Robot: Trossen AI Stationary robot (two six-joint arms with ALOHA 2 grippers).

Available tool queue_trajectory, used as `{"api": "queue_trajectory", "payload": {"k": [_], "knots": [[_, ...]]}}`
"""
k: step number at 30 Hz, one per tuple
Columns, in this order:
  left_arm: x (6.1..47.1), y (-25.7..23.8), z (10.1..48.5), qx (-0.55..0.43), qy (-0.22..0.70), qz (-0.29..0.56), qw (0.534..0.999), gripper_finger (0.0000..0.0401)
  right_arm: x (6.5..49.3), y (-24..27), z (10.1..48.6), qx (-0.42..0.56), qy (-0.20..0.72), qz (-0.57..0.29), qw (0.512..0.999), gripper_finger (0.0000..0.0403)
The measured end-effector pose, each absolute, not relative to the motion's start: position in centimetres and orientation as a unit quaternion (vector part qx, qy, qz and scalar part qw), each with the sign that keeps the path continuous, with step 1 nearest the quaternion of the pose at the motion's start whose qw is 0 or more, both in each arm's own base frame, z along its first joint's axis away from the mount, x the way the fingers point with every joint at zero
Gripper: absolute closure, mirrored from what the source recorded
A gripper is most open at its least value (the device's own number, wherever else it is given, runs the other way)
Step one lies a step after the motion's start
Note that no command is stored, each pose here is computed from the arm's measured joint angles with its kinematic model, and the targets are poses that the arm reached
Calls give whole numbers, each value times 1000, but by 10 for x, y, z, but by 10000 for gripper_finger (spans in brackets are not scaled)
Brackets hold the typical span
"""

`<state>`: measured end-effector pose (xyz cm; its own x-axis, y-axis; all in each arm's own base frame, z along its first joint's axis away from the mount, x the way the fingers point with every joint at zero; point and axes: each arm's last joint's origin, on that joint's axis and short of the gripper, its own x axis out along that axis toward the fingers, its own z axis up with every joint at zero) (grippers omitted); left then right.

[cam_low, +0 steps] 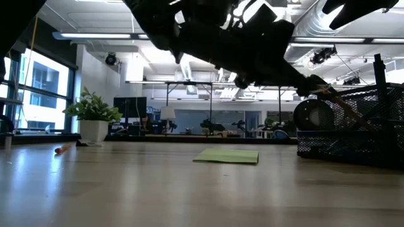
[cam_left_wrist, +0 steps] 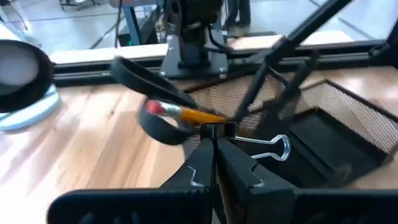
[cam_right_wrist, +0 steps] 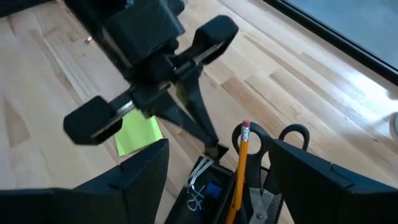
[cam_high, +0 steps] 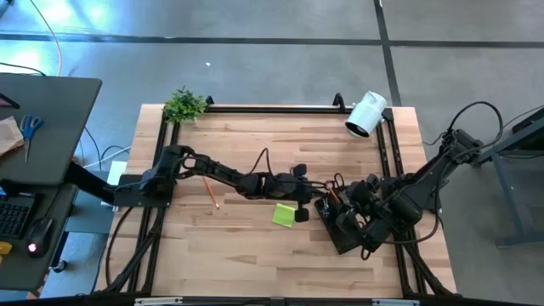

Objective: Pick and place office supplies into organizer
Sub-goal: Put the black binder clip into the black desk organizer

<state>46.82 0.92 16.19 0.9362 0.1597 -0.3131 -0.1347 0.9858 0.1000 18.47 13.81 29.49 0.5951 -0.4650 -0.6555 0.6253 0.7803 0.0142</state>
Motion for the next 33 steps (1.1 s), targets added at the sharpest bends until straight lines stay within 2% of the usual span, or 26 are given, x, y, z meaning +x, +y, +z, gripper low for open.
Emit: {"api": "queue_trajectory", "payload": {"k": [5,14,20,26,33], "knots": [[474,9,157,45,171,71,982,388,186,138,295,120,322,-308,887,133],[475,3,160,51,178,60,981,268,186,138,296,120,318,-308,888,133],[470,5,159,83,224,57,969,224,187,139,296,129,314,-305,890,133],[446,11,204,111,278,62,952,225,191,143,296,138,311,-292,894,133],[395,27,240,115,305,80,942,277,209,151,283,109,318,-284,898,133]]}}
